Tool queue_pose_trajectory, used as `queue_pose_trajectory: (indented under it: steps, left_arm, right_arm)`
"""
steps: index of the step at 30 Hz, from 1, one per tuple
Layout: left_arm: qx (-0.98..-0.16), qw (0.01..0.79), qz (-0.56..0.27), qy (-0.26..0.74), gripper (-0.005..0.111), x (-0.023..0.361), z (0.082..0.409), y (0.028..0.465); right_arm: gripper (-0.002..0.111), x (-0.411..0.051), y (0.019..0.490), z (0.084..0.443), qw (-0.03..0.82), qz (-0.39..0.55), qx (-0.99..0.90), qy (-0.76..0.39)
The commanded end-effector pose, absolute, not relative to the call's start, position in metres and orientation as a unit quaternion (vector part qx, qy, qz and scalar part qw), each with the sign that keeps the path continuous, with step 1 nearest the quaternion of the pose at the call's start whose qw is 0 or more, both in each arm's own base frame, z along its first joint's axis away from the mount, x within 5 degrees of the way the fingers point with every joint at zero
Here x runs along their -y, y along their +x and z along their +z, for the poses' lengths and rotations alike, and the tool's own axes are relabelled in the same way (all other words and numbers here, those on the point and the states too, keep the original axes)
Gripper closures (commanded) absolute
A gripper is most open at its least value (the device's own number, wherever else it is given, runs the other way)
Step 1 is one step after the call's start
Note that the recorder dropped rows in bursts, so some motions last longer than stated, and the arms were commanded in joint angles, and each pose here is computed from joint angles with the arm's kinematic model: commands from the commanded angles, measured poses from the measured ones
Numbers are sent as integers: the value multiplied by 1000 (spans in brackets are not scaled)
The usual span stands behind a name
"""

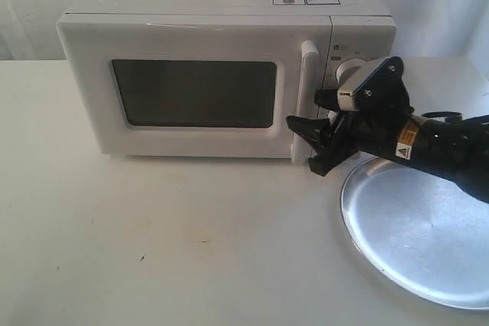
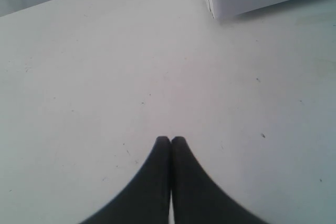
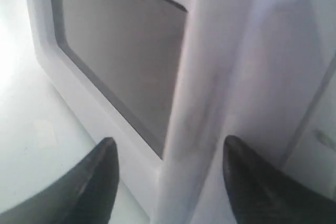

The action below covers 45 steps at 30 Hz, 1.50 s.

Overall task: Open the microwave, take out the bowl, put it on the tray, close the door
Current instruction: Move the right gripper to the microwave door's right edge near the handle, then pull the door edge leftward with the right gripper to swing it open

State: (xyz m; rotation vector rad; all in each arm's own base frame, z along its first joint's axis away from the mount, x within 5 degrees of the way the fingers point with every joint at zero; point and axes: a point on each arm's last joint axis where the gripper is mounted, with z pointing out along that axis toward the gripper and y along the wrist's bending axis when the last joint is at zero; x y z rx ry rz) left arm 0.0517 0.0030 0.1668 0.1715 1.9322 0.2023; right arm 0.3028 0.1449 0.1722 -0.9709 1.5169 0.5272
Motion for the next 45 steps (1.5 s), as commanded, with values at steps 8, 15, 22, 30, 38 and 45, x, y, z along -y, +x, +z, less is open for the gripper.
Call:
queue_pose_trajectory:
  steps: [8,15,22,30,38,45]
  left_arm:
    - [-820,563,82,71,107,-3,166,52]
    - [-820,563,82,71,107,-3,166,52]
    - [-820,563,82,71,107,-3,166,52]
    - [-820,563,82,71,107,-3,166,52]
    - [-820,563,82,71,107,-3,166,52]
    - [-820,563,82,71,107,-3,166,52]
  right_arm:
    - [108,-180,285,158,521,237,-646,-506]
    - [108,-162,244,189,548,212,-614,-527]
    - [74,-128,213,204,487,143,-725,-465]
    - [79,-140,139,229,476,340,-548,-598]
    - [82,-109,198,241,572,107,-716,-385]
    - [44,-129,219,230,610,137,-657,-422]
